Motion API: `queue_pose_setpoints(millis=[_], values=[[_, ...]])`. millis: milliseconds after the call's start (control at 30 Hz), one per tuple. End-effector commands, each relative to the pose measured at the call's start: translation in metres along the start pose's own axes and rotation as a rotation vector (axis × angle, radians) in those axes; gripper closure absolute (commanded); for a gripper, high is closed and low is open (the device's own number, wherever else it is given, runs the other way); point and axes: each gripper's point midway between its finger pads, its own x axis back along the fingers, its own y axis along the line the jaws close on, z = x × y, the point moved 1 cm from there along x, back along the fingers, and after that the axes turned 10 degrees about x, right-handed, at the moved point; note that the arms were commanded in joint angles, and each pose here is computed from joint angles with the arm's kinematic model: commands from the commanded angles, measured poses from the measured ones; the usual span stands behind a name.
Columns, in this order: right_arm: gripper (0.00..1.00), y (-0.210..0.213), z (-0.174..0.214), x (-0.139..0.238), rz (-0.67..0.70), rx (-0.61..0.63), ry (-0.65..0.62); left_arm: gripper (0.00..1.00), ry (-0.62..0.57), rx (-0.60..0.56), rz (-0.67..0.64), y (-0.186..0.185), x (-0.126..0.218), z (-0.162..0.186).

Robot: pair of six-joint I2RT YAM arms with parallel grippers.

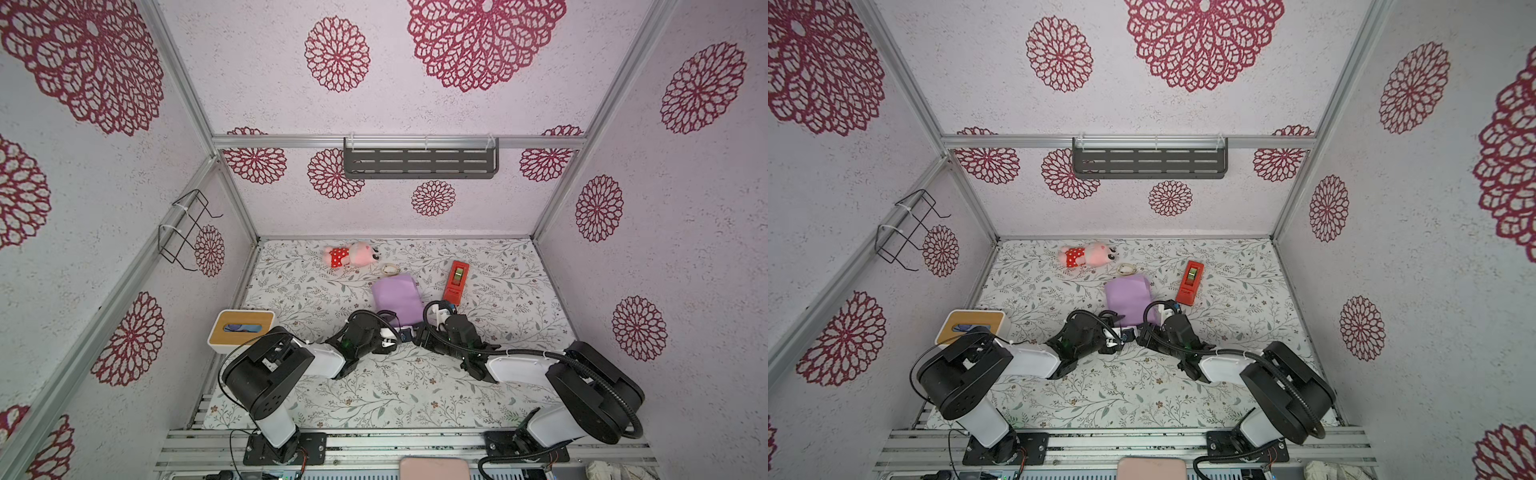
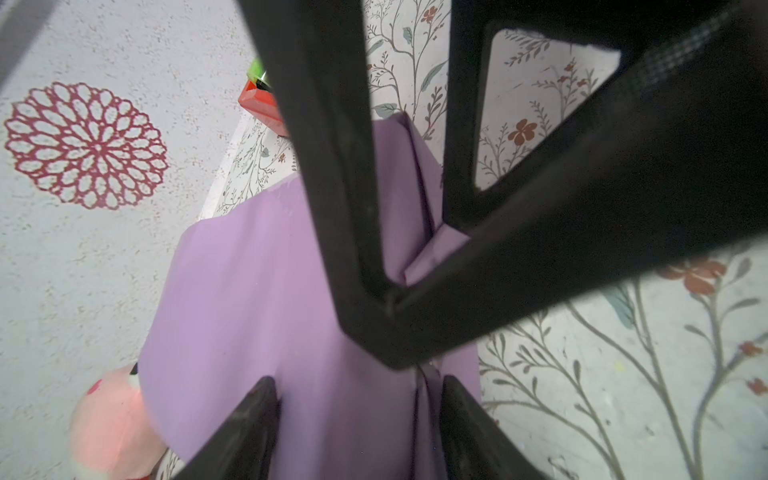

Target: Wrap the gift box in paper

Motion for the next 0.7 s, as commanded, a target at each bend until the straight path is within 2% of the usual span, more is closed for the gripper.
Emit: queue_pose_setpoints(millis=[0,67,133,300,367,467,667], values=[[0.33,-0.012,0.003,0.014,0.067,0.053,-0.002,0.37,0.083,0.019,0.07,-0.017,0.003,0.024],[0.34,-0.015,0.006,0.021,0.087,0.082,0.003,0.37,0.084,0.02,0.069,-0.017,0.003,0.023],[0.4,-0.01,0.01,0.024,0.071,0.109,0.013,0.37,0.085,0.021,0.069,-0.017,0.003,0.024],[0.69,0.016,0.014,0.007,-0.04,0.141,0.036,0.37,0.084,0.022,0.066,-0.017,0.003,0.023],[0.75,0.022,0.011,0.0,-0.061,0.148,0.03,0.37,0.084,0.022,0.067,-0.017,0.004,0.023],[0.8,0.025,0.006,-0.012,-0.068,0.163,0.023,0.37,0.082,0.023,0.067,-0.017,0.004,0.023],[0.84,0.003,0.0,-0.024,-0.011,0.164,-0.007,0.37,0.079,0.024,0.07,-0.017,0.004,0.022]])
